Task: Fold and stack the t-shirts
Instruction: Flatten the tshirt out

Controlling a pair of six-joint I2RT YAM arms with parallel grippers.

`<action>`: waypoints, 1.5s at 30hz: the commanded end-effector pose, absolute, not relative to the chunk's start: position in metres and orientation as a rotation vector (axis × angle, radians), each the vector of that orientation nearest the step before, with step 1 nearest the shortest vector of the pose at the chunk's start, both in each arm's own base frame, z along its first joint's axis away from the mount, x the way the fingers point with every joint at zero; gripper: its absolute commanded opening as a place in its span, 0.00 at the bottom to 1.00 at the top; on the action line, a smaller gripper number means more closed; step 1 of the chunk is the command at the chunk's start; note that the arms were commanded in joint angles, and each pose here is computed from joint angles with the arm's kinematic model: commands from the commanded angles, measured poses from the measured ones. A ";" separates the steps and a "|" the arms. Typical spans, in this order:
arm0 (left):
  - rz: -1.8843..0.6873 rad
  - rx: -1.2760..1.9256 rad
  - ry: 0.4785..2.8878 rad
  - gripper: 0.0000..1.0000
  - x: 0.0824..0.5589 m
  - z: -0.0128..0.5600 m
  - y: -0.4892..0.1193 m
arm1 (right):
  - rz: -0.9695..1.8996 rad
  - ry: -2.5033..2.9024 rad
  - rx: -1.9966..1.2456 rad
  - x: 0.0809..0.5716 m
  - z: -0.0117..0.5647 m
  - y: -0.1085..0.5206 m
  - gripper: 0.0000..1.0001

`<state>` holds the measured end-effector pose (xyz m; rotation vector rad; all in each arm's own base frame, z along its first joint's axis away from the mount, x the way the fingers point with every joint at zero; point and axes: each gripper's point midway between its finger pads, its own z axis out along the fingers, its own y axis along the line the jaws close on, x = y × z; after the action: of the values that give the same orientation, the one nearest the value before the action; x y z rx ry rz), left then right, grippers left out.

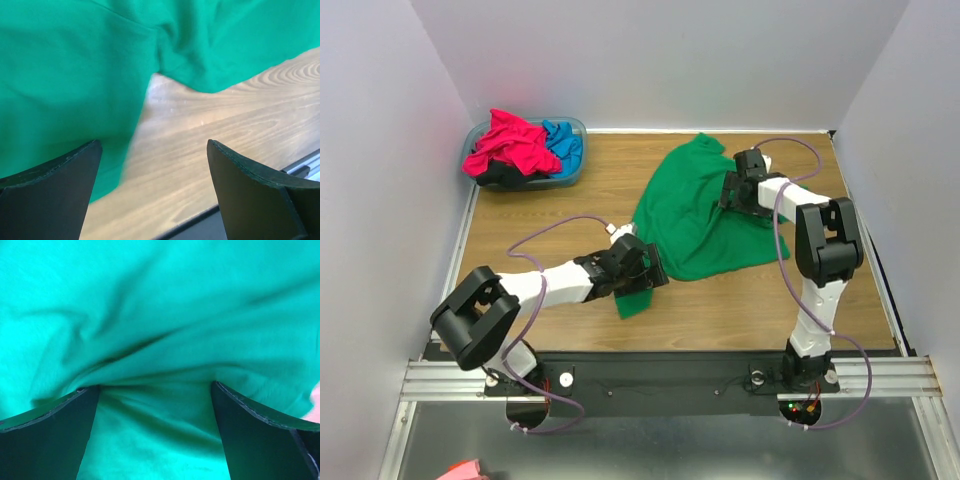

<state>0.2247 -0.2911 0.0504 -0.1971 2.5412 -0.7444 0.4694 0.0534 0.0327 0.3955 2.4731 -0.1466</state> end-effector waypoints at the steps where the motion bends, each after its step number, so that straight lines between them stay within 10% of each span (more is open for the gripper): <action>1: -0.618 -0.373 2.423 0.98 0.254 0.093 -0.273 | -0.047 2.390 0.298 0.478 0.084 0.065 1.00; 7: -0.346 -0.465 2.434 0.98 0.242 0.093 -0.220 | -0.039 2.200 0.388 0.436 0.169 0.046 1.00; 19: -0.537 -0.510 2.600 0.98 0.173 0.047 -0.218 | 0.063 2.105 0.689 0.313 0.146 0.023 1.00; 30: -0.414 -0.450 2.731 0.64 0.157 0.019 -0.240 | -0.042 2.149 0.726 0.297 0.131 0.009 1.00; 36: -0.338 -0.392 2.753 0.00 0.161 0.007 -0.248 | -0.094 2.124 0.787 0.294 0.133 0.000 1.00; 45: -0.188 -0.503 2.528 0.00 0.192 0.043 -0.212 | -0.204 2.166 0.851 0.288 0.121 -0.025 1.00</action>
<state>0.1760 -0.2457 0.0216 -0.4347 2.6659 -0.3340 0.2835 -0.0074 0.1125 0.7868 2.1971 -0.1586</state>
